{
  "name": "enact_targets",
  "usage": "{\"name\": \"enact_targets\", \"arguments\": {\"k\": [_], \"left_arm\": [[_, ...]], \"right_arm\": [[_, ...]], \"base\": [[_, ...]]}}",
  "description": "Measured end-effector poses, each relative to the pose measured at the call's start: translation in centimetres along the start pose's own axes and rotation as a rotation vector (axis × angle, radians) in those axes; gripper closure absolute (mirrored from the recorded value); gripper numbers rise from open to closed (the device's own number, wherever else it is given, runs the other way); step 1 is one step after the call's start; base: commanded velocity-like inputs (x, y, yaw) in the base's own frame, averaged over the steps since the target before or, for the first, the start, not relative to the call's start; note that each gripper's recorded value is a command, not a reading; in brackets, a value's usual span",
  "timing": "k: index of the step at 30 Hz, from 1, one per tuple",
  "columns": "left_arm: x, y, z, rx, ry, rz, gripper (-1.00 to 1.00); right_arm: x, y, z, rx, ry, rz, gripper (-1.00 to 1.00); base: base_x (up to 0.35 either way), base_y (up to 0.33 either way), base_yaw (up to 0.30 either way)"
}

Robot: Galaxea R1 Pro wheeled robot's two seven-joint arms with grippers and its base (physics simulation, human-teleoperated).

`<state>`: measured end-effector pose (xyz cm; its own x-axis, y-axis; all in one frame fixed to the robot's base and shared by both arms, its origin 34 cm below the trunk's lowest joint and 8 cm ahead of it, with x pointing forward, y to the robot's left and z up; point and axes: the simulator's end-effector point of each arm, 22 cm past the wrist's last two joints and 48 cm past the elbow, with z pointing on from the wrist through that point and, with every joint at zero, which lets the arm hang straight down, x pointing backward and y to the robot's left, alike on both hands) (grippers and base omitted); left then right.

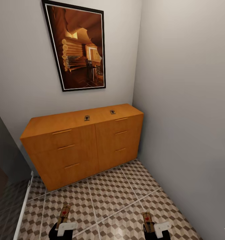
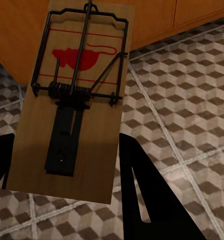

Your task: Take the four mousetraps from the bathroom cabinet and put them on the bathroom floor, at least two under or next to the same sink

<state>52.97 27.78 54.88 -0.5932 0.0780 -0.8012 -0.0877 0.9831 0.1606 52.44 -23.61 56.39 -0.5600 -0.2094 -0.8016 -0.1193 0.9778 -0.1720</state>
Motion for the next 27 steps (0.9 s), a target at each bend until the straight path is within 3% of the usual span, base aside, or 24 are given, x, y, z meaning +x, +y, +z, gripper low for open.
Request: {"name": "enact_targets", "arguments": {"k": [10,27], "left_arm": [[-0.01,-0.04,0.01,0.002,0.0,-0.001,1.0],[-0.47,-0.11,-0.02,0.002,-0.008,-0.003,1.0]], "right_arm": [[0.55,-0.03,-0.13,0.001,0.012,0.0,1.0],[0.18,-0.33,-0.15,0.007,0.004,-0.001,1.0]], "base": [[0.0,0.0,-0.025],[0.0,0.0,-0.265]]}}
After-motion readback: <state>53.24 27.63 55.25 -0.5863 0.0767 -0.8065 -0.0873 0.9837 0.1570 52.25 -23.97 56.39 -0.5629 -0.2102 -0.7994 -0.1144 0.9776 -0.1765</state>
